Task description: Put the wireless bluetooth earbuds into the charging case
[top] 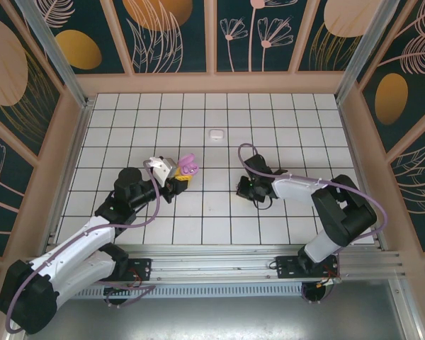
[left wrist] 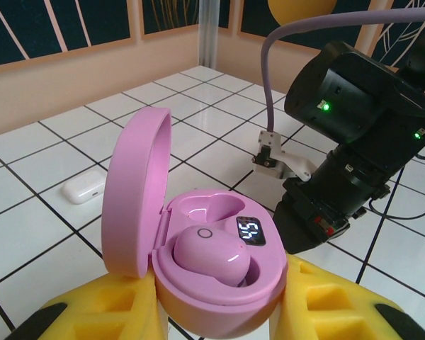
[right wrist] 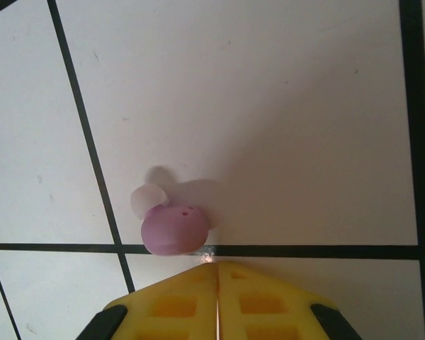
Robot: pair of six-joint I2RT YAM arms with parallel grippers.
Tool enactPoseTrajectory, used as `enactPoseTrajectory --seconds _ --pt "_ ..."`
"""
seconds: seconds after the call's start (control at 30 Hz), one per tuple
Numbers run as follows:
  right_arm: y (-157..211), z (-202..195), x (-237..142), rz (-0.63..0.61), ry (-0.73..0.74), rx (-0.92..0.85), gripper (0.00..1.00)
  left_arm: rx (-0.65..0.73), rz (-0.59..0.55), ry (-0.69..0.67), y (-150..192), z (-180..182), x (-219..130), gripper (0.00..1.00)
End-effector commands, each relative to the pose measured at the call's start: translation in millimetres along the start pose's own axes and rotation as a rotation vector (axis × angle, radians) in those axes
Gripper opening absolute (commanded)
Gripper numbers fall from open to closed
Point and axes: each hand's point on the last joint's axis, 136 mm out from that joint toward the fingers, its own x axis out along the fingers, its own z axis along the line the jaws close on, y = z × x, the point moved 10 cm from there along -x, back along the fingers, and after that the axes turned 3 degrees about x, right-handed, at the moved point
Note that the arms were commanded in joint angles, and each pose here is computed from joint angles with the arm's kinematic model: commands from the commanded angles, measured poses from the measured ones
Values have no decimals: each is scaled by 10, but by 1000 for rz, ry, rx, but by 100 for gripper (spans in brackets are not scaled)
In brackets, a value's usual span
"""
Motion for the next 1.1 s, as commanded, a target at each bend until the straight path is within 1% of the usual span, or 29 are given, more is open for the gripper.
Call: enactPoseTrajectory --seconds 0.0,0.17,0.27,0.53,0.73,0.83,0.87,0.9,1.03,1.07 --pt "-142 25 35 -36 10 -5 9 29 -38 12 -101 -3 15 23" --pt "-245 18 48 -53 35 -11 8 34 -36 11 -101 1 23 23" --pt "-306 60 58 -63 23 -17 8 34 -36 9 -101 2 23 23" --pt "-430 157 97 -75 55 -54 7 34 -31 6 -96 2 16 23" --pt "-435 160 -107 -123 79 -58 7 38 -31 1 -100 1 5 23" --pt "-425 173 -232 -149 58 -47 9 39 -32 2 -100 0 6 23" --pt "-423 179 -257 -152 43 -43 10 40 -35 3 -106 0 6 23" --pt "-420 195 -278 -151 26 -42 13 38 -34 4 -101 1 9 23" --pt "-419 251 -273 -131 -29 -50 36 36 -38 8 -108 2 17 23" --pt "-411 254 -245 -115 -38 -53 39 36 -39 9 -113 1 17 23"
